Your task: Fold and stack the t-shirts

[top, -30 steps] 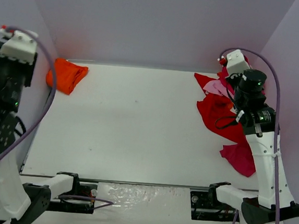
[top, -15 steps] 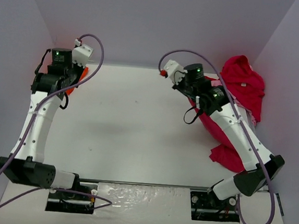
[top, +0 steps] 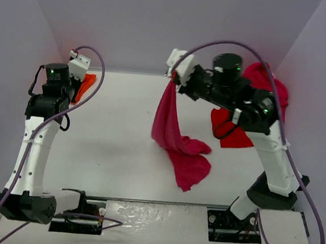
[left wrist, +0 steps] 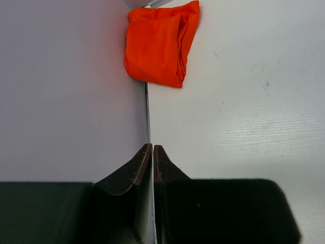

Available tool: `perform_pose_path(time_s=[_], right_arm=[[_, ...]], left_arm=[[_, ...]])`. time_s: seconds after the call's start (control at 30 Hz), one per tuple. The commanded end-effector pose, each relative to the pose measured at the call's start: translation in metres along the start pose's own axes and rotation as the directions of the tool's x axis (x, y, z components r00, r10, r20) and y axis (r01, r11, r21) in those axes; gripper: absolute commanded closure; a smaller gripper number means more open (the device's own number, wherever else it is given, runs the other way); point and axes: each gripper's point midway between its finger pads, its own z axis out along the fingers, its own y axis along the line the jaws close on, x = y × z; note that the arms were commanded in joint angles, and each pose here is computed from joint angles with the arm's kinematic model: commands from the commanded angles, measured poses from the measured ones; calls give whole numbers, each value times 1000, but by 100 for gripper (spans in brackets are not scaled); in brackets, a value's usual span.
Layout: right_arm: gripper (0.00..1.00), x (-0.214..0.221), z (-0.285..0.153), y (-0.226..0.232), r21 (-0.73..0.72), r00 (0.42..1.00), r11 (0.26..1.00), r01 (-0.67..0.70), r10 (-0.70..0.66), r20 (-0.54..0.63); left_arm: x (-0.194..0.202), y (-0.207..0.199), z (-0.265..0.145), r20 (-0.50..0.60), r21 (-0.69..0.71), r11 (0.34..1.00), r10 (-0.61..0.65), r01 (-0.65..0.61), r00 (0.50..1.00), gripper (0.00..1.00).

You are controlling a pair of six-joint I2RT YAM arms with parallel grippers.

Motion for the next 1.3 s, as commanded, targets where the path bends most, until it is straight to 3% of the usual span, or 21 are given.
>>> perform_pose_path(time_s=[0.0,0.1,0.2,0.4,0.53,0.67,0.73,0.77,0.83,0.93,0.97,1.0,1.07,1.1,1.17,1.27], right_arm=[[100,-29,-68,-66,232,989,970,-72,39,143],[100,3,-50,-94,413,996,906,-91,84,37],[100,68,-2,-100,526,980,850,-22,122,-157],[100,177,79,-75,530,872,831,170,123,-473],[100,218,109,-68,532,814,808,253,120,-568],[100,249,99,-96,610,742,674,417,136,-657],[100,254,78,-126,684,724,567,459,208,-658],[100,260,75,-137,690,717,561,459,224,-659],[100,283,75,-148,661,696,619,423,245,-675],[100,297,84,-133,604,673,679,418,216,-708],[96,304,86,-126,585,647,684,436,214,-732],[84,313,87,-121,567,617,688,452,218,-756],[23,335,84,-112,512,528,699,499,223,-819],[1,345,79,-110,492,486,699,519,233,-843],[0,358,65,-119,511,462,683,522,277,-843],[0,342,41,-140,626,547,628,463,353,-759]], left_arm=[[-17,15,-1,76,-56,998,-16,20,997,97],[-16,10,3,71,-39,999,-14,17,997,97],[-19,4,4,79,0,1000,-18,18,997,97],[-13,-10,4,65,65,998,1,-5,998,97],[-12,-18,0,62,103,994,29,-35,998,99],[-17,-31,-1,69,162,985,40,-51,997,99],[-16,-36,5,60,175,983,43,-53,997,99],[-16,-39,7,62,181,982,40,-51,997,99],[-15,-52,14,63,225,973,34,-47,997,99],[-12,-80,24,41,300,950,71,-80,997,99],[-9,-86,27,28,317,944,85,-90,996,99],[-7,-91,29,17,337,936,102,-101,995,97],[-3,-106,30,-10,394,911,139,-124,990,93],[0,-113,30,-24,425,896,155,-131,988,91],[3,-132,27,-25,492,859,178,-143,984,87],[12,-156,22,-10,554,812,229,-185,973,73]])
